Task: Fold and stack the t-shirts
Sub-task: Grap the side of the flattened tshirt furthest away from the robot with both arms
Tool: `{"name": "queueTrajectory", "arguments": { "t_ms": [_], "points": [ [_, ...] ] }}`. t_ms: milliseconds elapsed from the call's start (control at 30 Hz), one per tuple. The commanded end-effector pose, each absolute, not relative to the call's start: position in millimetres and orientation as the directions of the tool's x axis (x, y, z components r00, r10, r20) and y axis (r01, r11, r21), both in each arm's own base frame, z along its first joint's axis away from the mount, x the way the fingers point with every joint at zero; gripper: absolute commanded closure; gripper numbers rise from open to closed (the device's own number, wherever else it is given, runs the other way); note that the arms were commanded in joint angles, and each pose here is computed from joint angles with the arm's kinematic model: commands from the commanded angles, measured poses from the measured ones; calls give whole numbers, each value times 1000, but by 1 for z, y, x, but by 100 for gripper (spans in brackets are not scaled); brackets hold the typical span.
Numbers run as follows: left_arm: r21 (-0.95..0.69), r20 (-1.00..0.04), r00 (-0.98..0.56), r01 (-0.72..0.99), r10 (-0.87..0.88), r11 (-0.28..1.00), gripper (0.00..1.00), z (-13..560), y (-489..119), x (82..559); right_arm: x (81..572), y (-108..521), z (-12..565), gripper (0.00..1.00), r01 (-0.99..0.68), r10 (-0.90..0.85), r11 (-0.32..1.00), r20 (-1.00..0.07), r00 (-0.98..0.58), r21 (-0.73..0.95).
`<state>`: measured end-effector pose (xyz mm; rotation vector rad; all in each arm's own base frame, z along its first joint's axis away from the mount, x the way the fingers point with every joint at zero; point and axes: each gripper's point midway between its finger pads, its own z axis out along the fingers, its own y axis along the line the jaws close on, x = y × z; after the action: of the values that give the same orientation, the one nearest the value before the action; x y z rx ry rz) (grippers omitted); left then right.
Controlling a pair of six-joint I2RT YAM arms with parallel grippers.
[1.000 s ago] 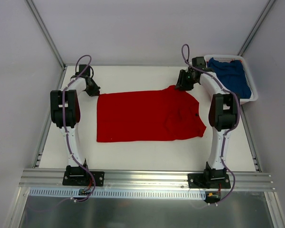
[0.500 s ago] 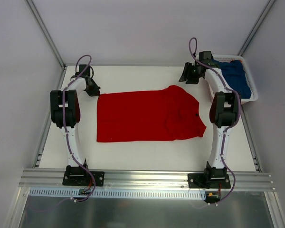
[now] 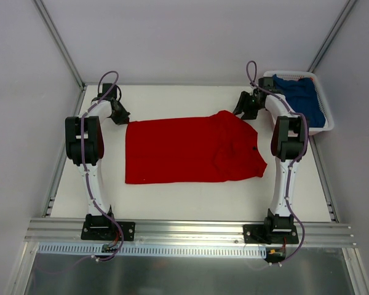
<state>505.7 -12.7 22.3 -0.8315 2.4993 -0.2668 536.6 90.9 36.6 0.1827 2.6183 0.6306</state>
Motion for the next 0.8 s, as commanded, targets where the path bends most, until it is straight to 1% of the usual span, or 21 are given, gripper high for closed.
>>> {"name": "queueTrajectory", "arguments": {
  "t_ms": [0, 133, 233, 333, 367, 433, 467, 600, 767],
  "points": [
    [-292, -340, -740, -504, -581, 813, 100, 9, -18, 489, 540, 106, 52, 42, 4, 245, 855, -397, -885, 518],
    [-291, -340, -741, -503, -580, 814, 100, 9, -18, 489, 536, 115, 46, 43, -1, 235, 847, -376, -896, 532],
    [-292, -341, -740, -503, -580, 814, 100, 10, -18, 490, 533, 117, 41, 46, -4, 227, 848, -369, -901, 530],
    [-293, -344, -739, -502, -579, 814, 100, 11, -18, 491, 533, 118, 42, 61, -9, 223, 846, -370, -902, 533],
    [-294, -343, -740, -500, -578, 815, 100, 10, -19, 491, 533, 119, 42, 75, -9, 223, 846, -369, -902, 533],
    [-294, -343, -740, -500, -578, 815, 100, 10, -19, 492, 533, 120, 44, 85, -11, 227, 843, -372, -900, 538],
    [-294, -344, -740, -500, -578, 815, 100, 10, -18, 492, 533, 121, 44, 91, -10, 228, 842, -372, -900, 540],
    [-293, -346, -742, -496, -575, 817, 100, 11, -18, 492, 532, 120, 47, 99, -13, 224, 848, -381, -897, 530],
    [-294, -357, -740, -491, -571, 820, 100, 16, -18, 492, 528, 115, 53, 100, -15, 219, 862, -399, -890, 507]
  ]
}}
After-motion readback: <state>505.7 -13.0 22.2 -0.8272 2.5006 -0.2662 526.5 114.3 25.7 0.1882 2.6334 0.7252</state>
